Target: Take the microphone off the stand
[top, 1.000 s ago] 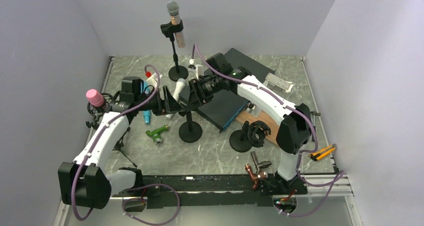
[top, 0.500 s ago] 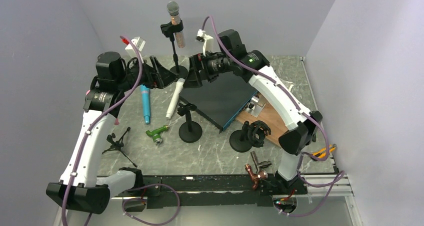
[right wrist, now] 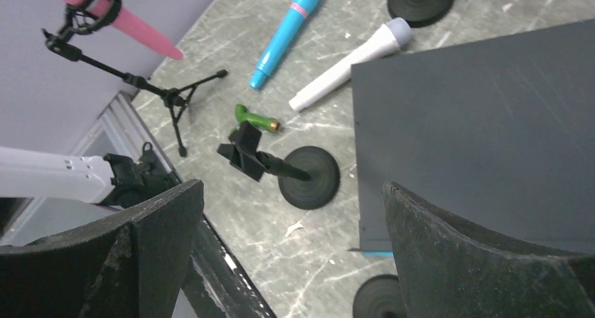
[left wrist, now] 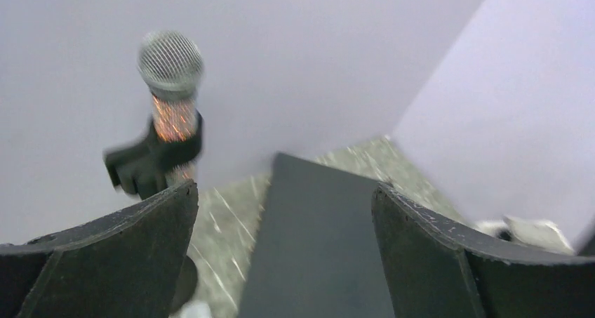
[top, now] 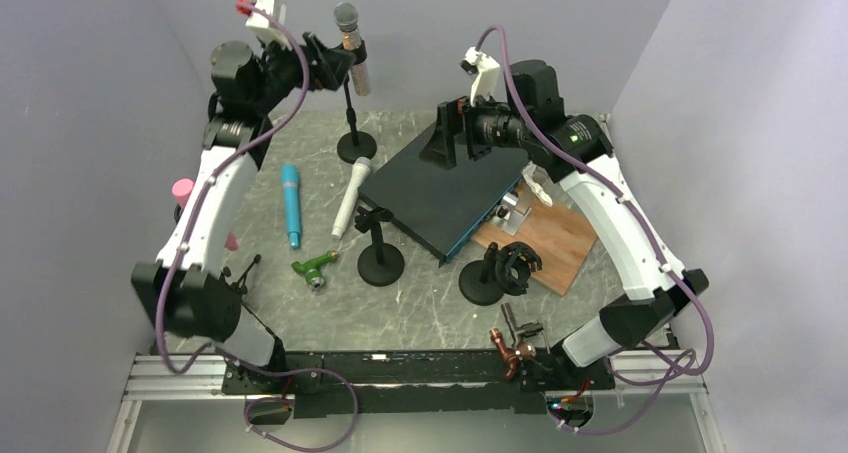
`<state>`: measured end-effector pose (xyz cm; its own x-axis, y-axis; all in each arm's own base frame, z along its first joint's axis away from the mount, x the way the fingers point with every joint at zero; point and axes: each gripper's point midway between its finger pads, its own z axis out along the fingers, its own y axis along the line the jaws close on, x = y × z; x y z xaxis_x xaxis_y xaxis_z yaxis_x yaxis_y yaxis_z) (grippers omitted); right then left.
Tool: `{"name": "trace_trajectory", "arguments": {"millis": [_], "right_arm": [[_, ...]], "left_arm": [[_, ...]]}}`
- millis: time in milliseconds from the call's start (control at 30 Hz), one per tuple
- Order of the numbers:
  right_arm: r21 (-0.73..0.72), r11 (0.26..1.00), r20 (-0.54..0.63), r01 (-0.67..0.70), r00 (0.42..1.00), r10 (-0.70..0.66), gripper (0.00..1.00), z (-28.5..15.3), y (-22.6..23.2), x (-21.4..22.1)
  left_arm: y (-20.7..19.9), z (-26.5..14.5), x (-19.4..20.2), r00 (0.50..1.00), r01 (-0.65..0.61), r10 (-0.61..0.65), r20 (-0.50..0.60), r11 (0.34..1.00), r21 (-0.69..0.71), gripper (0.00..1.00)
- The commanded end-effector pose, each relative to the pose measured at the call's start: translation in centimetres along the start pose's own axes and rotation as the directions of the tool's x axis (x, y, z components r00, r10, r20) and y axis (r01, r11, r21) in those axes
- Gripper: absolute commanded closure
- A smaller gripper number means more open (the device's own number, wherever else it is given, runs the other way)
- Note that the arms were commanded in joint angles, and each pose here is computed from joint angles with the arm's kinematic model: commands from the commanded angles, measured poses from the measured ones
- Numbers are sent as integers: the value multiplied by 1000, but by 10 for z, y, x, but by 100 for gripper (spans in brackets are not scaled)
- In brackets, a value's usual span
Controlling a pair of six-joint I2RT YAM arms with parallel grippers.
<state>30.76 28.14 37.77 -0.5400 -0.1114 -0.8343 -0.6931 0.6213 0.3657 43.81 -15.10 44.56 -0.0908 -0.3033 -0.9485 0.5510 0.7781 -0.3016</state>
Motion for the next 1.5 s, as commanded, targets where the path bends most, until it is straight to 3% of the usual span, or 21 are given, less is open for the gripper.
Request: {"name": "trace_trajectory", "arguments": {"millis": [0, 133, 300, 433, 800, 1100, 1333, 1467], "right_arm": [[85, 995, 24, 59, 998, -61, 0, -20, -15, 4], [131, 987, 27, 89, 995, -93, 0, -27, -25, 5], [163, 981, 33, 109, 993, -116, 0, -31, -30, -1], [141, 987, 41, 82, 995, -88, 0, -23, -28, -5], [126, 989, 177, -76, 983, 53, 0, 51, -53, -47], [159, 987, 282, -29, 959, -18, 0, 89, -75, -95], [191, 981, 374, 16, 923, -88, 0, 87, -80, -120], [225, 974, 389, 29, 914, -117, 0, 79, -85, -123]], "left_arm": [[21, 40, -45, 978, -147, 149, 145, 989, -21, 4], [43, 57, -43, 951, -259, 257, 171, 966, -11, 1], [82, 62, -22, 955, -281, 281, 97, 960, -19, 1], [89, 65, 1, 937, -348, 345, 43, 936, 61, 1], [117, 75, 29, 932, -361, 358, 47, 920, 151, 1], [137, 76, 32, 952, -304, 295, 83, 945, 120, 2], [136, 64, 90, 965, -262, 259, 40, 944, 202, 1], [148, 65, 105, 967, -253, 245, 68, 953, 168, 1]]}}
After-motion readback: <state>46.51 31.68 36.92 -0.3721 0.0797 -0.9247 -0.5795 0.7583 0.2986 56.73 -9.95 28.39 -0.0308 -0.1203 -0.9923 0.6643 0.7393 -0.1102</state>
